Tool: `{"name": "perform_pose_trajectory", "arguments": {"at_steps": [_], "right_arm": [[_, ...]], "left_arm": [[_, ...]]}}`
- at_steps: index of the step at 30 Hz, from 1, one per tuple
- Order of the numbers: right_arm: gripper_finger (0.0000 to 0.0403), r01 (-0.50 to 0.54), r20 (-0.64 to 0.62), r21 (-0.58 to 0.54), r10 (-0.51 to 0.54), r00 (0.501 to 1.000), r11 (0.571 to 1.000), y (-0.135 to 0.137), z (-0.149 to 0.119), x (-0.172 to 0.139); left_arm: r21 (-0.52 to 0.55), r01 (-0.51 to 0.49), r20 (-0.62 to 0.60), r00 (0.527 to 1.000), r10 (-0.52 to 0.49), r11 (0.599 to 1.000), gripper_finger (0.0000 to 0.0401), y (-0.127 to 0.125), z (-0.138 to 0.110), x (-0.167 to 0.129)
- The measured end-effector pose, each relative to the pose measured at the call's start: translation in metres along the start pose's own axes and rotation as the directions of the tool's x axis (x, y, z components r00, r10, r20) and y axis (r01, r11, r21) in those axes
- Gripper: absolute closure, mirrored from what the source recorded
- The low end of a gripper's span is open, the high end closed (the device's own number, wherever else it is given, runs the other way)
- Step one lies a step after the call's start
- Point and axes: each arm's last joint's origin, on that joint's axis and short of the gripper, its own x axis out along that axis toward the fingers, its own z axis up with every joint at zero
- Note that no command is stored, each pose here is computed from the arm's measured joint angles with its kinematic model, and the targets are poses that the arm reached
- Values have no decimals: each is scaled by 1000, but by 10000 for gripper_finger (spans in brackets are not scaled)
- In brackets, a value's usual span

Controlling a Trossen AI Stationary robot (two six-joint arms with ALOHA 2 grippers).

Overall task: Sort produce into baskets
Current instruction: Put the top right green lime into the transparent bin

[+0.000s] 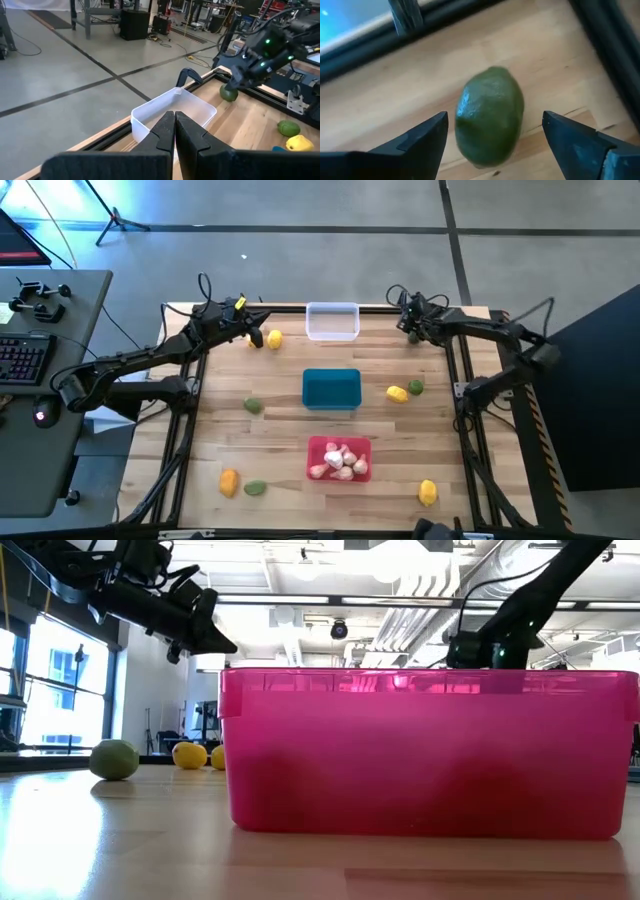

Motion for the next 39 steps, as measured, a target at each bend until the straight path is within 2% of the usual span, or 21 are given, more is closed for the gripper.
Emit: {"name": "perform_pose_trajectory", "arguments": {"at_steps": [7, 12, 15, 21, 28, 31, 35, 37, 39], "right_arm": [[88, 43, -35, -53, -45, 998, 998, 4, -6, 21], [99, 44, -52, -96, -49, 997, 994, 4, -8, 24], [134, 37, -74, -127, -46, 996, 991, 3, -9, 23], [249, 18, -114, -213, -43, 992, 977, 1, -10, 19], [250, -108, -161, -313, 59, 985, 944, 5, -3, -7], [250, -244, -186, -348, 189, 964, 905, 20, -1, -29], [250, -396, -232, -429, 325, 917, 812, 48, -11, -62], [250, -454, -245, -454, 383, 891, 766, 64, -18, -80], [250, -487, -229, -466, 431, 873, 739, 80, -25, -96]], "left_arm": [[-28, -31, 5, 1000, 31, 999, 401, 1, 0, 0], [-23, -34, 6, 999, 34, 999, 401, 1, 0, 0], [-23, -34, 5, 999, 34, 999, 401, 1, 0, 0], [-28, -38, -14, 999, 37, 999, 401, 1, -2, 0], [-28, -40, -23, 999, 39, 999, 401, 1, -3, 0], [-28, -40, -23, 999, 39, 999, 401, 1, -3, 0], [-30, -40, -23, 999, 39, 999, 401, 1, -3, 0], [-30, -40, -23, 999, 39, 999, 401, 1, -3, 0], [-31, -40, -23, 999, 39, 999, 401, 1, -3, 0]]}}
